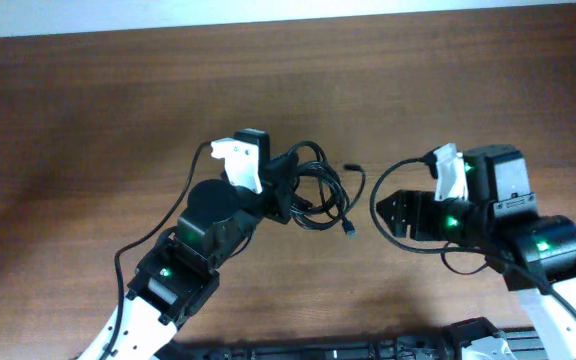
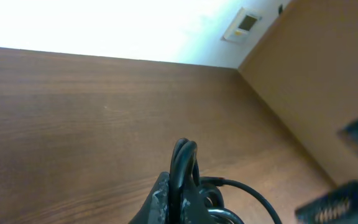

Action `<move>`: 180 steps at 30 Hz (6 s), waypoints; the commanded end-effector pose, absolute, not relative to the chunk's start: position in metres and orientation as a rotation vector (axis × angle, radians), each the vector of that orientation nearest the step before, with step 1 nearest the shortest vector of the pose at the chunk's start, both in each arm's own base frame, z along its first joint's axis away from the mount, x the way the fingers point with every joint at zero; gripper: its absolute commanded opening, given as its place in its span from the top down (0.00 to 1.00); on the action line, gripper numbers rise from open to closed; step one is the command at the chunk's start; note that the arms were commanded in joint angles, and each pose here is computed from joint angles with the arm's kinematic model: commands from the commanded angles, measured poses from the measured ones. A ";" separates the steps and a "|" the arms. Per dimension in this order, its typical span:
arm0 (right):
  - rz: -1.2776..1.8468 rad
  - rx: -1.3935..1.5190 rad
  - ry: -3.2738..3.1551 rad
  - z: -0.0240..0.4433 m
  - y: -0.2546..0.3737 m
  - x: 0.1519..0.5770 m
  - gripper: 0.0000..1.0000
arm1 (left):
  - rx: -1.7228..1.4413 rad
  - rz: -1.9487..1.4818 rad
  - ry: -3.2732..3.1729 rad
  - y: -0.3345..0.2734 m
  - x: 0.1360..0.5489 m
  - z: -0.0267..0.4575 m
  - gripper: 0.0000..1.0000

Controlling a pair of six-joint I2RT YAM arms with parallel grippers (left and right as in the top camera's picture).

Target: Untangle cables

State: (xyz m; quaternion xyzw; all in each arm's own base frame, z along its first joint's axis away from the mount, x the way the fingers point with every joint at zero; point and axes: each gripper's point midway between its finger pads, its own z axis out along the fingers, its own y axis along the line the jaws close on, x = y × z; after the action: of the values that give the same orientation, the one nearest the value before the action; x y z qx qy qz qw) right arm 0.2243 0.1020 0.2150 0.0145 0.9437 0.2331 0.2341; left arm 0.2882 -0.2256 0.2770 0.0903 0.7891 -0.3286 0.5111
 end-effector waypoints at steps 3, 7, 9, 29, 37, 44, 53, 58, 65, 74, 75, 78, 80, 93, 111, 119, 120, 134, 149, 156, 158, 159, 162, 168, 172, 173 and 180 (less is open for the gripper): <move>0.475 -0.210 2.434 0.254 0.092 0.232 0.21 | 0.325 -0.852 1.839 -0.236 0.277 0.296 1.00; 0.447 -0.300 2.391 0.263 0.092 0.228 0.19 | 0.341 -0.852 1.831 -0.237 0.276 0.297 1.00; 0.431 -0.343 2.390 0.262 0.091 0.224 0.18 | 0.341 -0.855 1.819 -0.238 0.277 0.300 1.00; 0.783 -0.769 2.105 0.298 0.150 0.204 0.13 | 0.572 -1.086 1.566 -0.278 0.244 0.349 1.00; 0.785 -0.768 2.110 0.297 0.150 0.203 0.37 | 0.557 -1.140 1.493 -0.285 0.239 0.366 1.00; 0.788 -0.763 2.115 0.297 0.150 0.203 0.96 | 0.531 -1.172 1.472 -0.284 0.239 0.374 1.00; 0.773 -0.655 2.178 0.293 0.144 0.208 0.96 | 0.319 -1.153 1.528 -0.270 0.261 0.374 1.00; 0.753 -0.636 2.217 0.287 0.140 0.206 0.96 | 0.009 -1.091 1.623 -0.244 0.289 0.357 1.00; 0.697 -0.549 2.278 0.280 0.130 0.210 0.96 | -0.163 -1.090 1.591 -0.225 0.297 0.365 1.00; 0.585 -0.340 2.356 0.272 0.109 0.222 0.96 | -0.312 -1.063 1.709 -0.215 0.300 0.334 1.00; 0.575 -0.296 2.368 0.271 0.106 0.224 0.96 | -0.313 -1.052 1.729 -0.215 0.300 0.330 1.00; 0.572 -0.255 2.367 0.272 0.105 0.226 0.96 | -0.328 -1.016 1.810 -0.213 0.298 0.310 1.00; 0.582 -0.223 2.356 0.275 0.105 0.229 0.96 | -0.378 -1.016 1.858 -0.212 0.297 0.297 1.00; 0.561 -0.278 2.315 0.280 0.106 0.234 0.96 | -0.349 -0.916 1.982 -0.207 0.290 0.268 0.04; 0.599 -1.010 2.067 0.280 0.139 0.197 0.96 | -0.134 -1.171 1.864 -0.238 0.280 0.313 0.01; 0.591 -1.023 2.061 0.279 0.139 0.196 0.96 | 0.244 -1.183 1.688 -0.255 0.264 0.348 0.01; 0.590 -1.023 2.058 0.280 0.139 0.197 0.96 | 0.297 -1.184 1.681 -0.259 0.260 0.347 0.01; 0.586 -1.024 2.044 0.282 0.140 0.199 0.96 | 0.420 -1.226 1.852 -0.283 0.258 0.296 0.00; 0.589 -1.019 2.054 0.281 0.139 0.198 0.96 | 0.362 -1.137 1.886 -0.275 0.270 0.286 0.99; 0.617 -0.985 2.099 0.277 0.139 0.194 0.96 | 0.064 -1.120 1.790 -0.256 0.300 0.313 1.00; 0.619 -0.981 2.102 0.277 0.139 0.194 0.96 | -0.084 -1.133 1.773 -0.246 0.309 0.317 1.00; 0.624 -0.968 2.110 0.277 0.139 0.194 0.96 | -0.184 -1.144 1.771 -0.239 0.314 0.317 1.00; 0.640 -0.931 2.131 0.277 0.138 0.194 0.96 | -0.527 -1.227 1.762 -0.223 0.325 0.309 1.00; 0.563 -0.762 2.235 0.271 0.124 0.206 0.96 | -0.666 -1.296 1.761 -0.220 0.326 0.305 1.00; 0.542 -0.666 2.233 0.277 0.120 0.218 0.96 | -0.683 -1.251 1.831 -0.219 0.323 0.288 1.00; 0.546 -0.668 2.228 0.278 0.121 0.218 0.96 | -0.700 -1.230 1.835 -0.216 0.325 0.284 1.00; 0.625 -0.695 2.219 0.279 0.129 0.211 0.96 | -0.800 -1.140 1.776 -0.196 0.333 0.282 0.99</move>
State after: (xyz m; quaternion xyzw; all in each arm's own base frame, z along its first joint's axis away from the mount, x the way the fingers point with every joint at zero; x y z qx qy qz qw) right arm 0.2131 0.1295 0.2720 -0.2739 0.8623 0.2380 0.3532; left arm 0.3152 -0.2268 0.2736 -0.2656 0.7401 -0.4913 0.3746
